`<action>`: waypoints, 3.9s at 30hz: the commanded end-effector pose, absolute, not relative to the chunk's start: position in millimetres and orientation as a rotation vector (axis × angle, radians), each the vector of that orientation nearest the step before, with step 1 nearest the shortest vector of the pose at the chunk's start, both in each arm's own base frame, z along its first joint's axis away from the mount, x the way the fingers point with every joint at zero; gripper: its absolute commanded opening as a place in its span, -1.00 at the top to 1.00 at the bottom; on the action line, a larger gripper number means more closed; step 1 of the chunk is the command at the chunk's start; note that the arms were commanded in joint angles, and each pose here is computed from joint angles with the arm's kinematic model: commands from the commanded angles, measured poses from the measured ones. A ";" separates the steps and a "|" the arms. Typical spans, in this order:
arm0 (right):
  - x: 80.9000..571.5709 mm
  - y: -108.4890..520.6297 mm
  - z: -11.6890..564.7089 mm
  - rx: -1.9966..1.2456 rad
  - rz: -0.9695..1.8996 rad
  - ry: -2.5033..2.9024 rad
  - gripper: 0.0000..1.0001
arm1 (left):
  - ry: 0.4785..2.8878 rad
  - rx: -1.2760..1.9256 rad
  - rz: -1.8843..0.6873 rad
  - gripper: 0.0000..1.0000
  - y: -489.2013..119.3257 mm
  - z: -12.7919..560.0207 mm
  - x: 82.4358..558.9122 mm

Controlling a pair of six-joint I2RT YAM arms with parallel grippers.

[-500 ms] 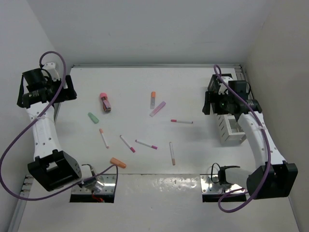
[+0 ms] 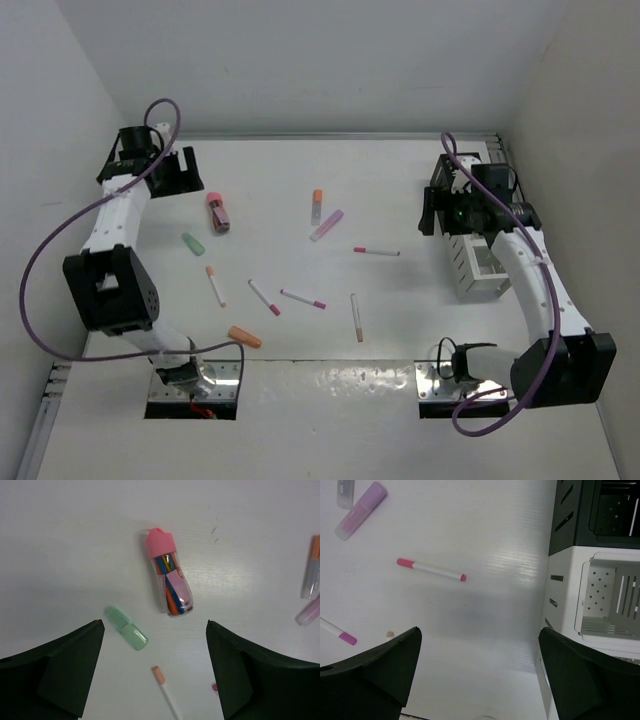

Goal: Sort the stationery into containers
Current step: Pick up the stationery from the center of the board, then place the stationery in the storage box.

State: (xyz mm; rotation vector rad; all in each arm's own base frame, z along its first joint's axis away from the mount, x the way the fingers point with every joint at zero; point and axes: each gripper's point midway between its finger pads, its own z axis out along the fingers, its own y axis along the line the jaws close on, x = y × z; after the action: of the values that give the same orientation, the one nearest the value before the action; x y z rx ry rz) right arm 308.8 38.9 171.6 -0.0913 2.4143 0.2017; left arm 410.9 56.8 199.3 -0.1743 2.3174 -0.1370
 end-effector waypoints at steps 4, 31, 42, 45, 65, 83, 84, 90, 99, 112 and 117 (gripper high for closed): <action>326.6 42.6 184.0 -0.090 0.214 2.398 -0.98 | 2.375 -0.239 -0.144 -0.78 30.9 154.5 463.4; 345.8 53.6 178.3 -0.126 0.227 2.410 -0.96 | 2.654 -0.307 0.035 -0.40 4.7 18.8 458.4; 352.8 87.3 216.0 -0.284 0.288 2.331 -0.95 | 2.519 0.100 -0.318 0.84 -43.6 79.9 463.7; 359.6 91.5 237.5 -0.267 0.385 2.294 -0.97 | 2.270 0.272 -0.473 0.94 -71.4 157.9 459.9; 311.7 257.0 410.1 -0.625 1.096 1.734 -0.98 | 1.357 1.042 -1.378 0.86 -273.8 393.0 273.8; 311.6 296.5 391.0 -0.628 1.215 1.790 -0.65 | 1.295 1.106 -1.406 0.89 -281.0 401.4 245.5; 312.0 297.9 393.2 -0.626 1.231 1.782 -0.59 | 1.297 1.107 -1.408 0.89 -281.6 399.9 245.7; 312.9 301.3 404.3 -0.567 1.341 1.784 -0.31 | 1.312 1.087 -1.379 0.88 -283.8 396.5 254.1; 313.8 303.4 400.1 -0.562 1.387 1.795 0.69 | 1.345 1.057 -1.377 0.65 -286.0 392.0 263.0; 434.5 106.3 355.7 -0.209 0.555 1.796 1.00 | 1.756 0.641 -1.040 -1.00 -213.9 340.6 374.7; 486.6 -5.6 330.4 -0.040 0.173 1.760 1.00 | 1.838 0.647 -0.795 -1.00 -195.6 326.1 405.5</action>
State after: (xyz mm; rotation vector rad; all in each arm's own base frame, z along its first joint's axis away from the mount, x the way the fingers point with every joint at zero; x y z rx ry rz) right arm 454.8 45.9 298.0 -0.0408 1.9230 0.4528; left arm 395.5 -209.9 327.9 0.6262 1.8012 -0.9770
